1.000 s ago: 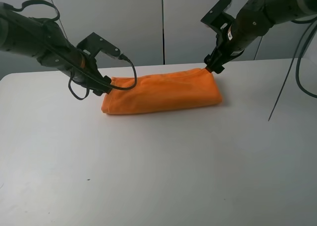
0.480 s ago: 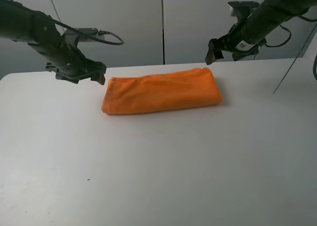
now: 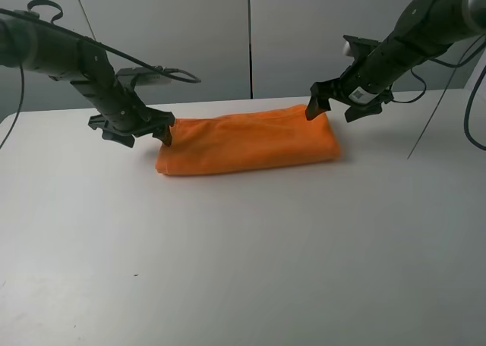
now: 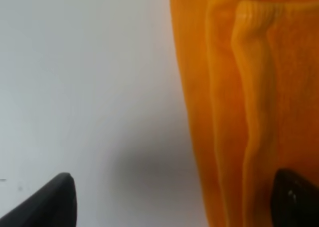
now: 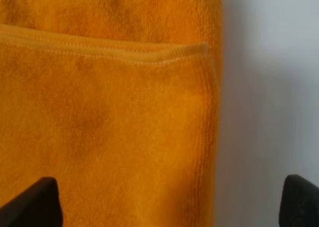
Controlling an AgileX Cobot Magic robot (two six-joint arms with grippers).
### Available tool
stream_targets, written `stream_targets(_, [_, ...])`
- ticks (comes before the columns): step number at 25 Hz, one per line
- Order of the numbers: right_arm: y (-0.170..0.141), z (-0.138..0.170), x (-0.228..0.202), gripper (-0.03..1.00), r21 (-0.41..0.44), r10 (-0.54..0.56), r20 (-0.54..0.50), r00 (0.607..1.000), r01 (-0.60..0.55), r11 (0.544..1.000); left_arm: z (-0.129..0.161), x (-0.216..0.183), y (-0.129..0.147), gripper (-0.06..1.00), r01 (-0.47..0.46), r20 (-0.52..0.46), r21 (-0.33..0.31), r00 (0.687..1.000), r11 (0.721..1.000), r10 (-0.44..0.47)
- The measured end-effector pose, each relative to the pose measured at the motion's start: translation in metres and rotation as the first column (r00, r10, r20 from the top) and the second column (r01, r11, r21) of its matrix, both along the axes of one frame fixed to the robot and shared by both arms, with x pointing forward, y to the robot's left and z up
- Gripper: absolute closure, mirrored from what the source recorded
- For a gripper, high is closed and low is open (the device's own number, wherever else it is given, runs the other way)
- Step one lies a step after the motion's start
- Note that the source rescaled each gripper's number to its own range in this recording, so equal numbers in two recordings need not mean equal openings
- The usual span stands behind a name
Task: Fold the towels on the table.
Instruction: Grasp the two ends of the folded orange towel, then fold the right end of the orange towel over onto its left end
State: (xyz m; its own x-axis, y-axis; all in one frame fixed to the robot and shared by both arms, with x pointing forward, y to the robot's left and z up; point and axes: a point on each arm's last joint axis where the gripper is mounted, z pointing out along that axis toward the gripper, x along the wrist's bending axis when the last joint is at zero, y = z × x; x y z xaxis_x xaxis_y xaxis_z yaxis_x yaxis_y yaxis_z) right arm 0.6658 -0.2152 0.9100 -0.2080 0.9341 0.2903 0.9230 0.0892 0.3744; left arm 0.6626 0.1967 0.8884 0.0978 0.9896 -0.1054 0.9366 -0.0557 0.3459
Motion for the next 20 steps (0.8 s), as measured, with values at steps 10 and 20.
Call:
stream_targets(10, [0.001,-0.026,0.002,0.03,0.009,-0.020,-0.049,0.999,0.021,1.000,-0.019,-0.002,-0.003,-0.05,0.036,-0.068,0.007,0.997,0.999,-0.036])
stream_targets(20, [-0.021,-0.034,0.007,-0.03,0.079,-0.102,-0.081,0.991,0.108,0.991,-0.021,-0.003,-0.004,-0.05,0.053,-0.070,0.012,0.996,0.999,-0.052])
